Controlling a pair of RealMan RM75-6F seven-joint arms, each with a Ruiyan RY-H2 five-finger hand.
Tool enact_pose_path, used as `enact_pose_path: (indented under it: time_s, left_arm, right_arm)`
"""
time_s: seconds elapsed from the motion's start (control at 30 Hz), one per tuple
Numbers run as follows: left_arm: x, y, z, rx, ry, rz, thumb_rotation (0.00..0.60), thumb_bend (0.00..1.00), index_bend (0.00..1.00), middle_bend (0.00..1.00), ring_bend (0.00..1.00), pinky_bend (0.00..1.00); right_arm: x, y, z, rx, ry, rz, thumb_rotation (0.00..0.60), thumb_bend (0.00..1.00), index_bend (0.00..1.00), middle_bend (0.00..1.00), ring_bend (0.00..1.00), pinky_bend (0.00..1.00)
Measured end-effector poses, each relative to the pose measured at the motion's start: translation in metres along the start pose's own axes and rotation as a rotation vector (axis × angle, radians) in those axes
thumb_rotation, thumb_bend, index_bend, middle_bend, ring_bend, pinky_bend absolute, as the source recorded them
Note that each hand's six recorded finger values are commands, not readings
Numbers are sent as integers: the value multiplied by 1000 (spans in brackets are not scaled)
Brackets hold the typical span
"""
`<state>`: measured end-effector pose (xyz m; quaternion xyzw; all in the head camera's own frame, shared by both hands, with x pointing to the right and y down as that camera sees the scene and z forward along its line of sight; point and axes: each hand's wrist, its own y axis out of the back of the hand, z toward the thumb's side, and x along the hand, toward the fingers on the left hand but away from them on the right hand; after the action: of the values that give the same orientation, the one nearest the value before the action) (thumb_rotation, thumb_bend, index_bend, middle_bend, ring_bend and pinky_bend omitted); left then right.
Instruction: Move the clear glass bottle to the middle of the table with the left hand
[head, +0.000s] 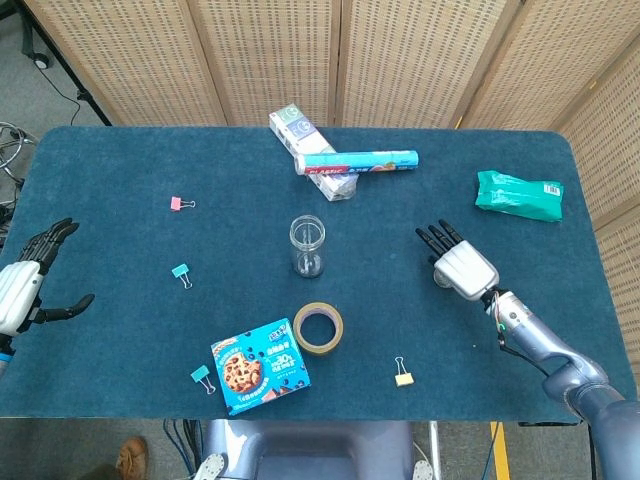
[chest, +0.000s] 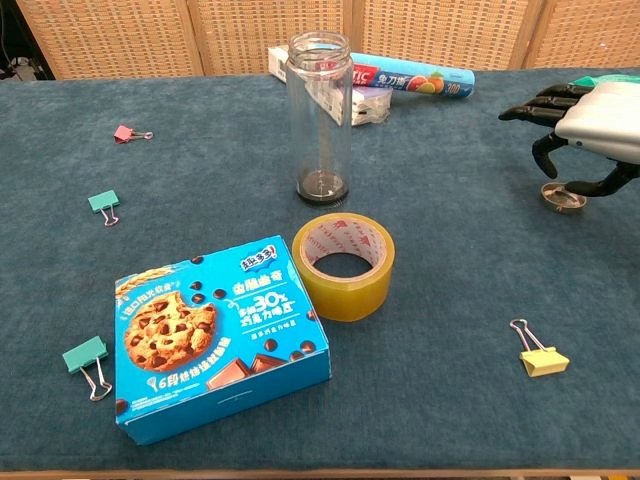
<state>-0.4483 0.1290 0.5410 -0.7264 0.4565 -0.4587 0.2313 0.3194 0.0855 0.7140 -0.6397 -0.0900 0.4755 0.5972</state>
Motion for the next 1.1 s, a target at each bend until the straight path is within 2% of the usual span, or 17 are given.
enact_pose_path:
  time_s: [0.77,1.1]
  left_arm:
    - [0,2,0,-12,-4,0,600,252,0,0,0,0]
    - [1,3,-2,-14,2,3,600,253,0,0,0,0]
  right_arm:
    - [-1,-11,4,-29,-16,26,600,432,619,0,0,0]
    - [3,-7,0,-54,-32,-8,600,439,634,6,0,0]
